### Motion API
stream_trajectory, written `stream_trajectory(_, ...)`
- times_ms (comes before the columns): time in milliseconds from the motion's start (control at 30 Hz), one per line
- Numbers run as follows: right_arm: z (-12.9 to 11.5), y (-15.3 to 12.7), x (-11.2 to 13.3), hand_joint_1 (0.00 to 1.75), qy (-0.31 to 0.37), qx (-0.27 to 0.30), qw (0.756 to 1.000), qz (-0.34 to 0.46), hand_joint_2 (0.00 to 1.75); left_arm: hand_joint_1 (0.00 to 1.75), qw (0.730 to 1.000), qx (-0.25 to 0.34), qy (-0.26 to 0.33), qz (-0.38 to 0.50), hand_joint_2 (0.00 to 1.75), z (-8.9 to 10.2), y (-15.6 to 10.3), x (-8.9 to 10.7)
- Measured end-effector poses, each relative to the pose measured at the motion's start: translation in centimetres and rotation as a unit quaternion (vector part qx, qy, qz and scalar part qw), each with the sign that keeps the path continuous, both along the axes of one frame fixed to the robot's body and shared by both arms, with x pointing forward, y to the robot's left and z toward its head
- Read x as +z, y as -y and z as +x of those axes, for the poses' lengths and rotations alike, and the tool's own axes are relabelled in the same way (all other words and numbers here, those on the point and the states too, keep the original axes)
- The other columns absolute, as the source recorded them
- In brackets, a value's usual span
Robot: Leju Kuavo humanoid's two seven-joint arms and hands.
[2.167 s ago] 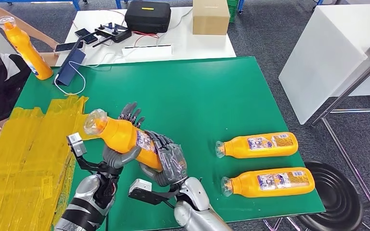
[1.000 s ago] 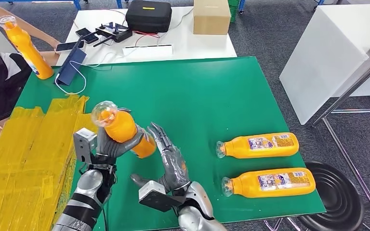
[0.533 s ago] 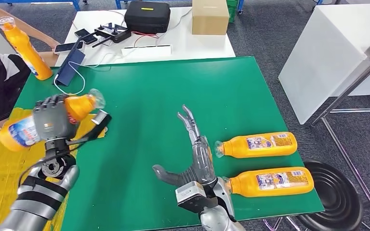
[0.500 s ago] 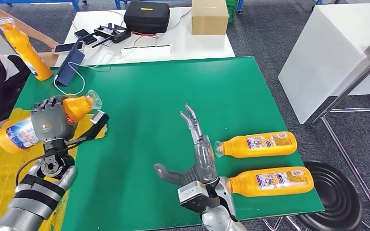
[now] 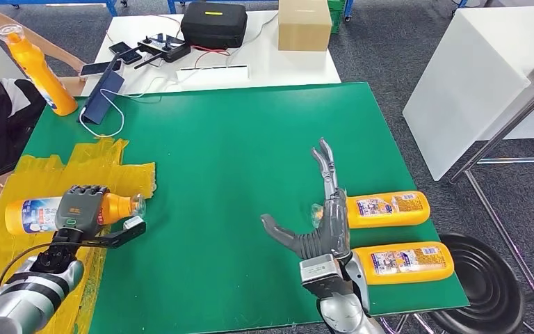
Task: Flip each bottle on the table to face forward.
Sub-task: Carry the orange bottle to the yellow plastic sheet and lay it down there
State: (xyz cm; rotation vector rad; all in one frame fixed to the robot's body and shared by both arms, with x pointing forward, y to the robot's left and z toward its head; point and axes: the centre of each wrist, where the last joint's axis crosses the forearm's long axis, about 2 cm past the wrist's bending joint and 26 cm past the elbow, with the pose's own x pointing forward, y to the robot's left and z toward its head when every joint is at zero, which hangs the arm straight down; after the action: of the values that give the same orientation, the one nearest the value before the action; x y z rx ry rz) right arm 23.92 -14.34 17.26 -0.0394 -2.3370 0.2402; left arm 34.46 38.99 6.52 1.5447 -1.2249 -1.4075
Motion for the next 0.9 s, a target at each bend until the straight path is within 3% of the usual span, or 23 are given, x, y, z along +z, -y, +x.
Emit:
stream_trajectory(100,0.0,0.1,0.0,0.00,0.000,-0.003,1.000,-0.004,1.75,0.00,1.000,0.016,-0.004,-0.025,1.75,0.0,0.1,-0.2)
stream_trajectory(433,0.1,0.2,0.0,0.00,0.000,-0.012,1.000,-0.014,1.75,0.00,0.992,0.044,0.001,-0.114,1.75,0.0,1.3,-0.6)
stream_trajectory(900,0.5,0.6,-0.2,0.00,-0.005,-0.040,0.996,-0.082,1.75,0.00,0.954,0.008,0.052,-0.296,1.75,-0.4,4.0,-0.7)
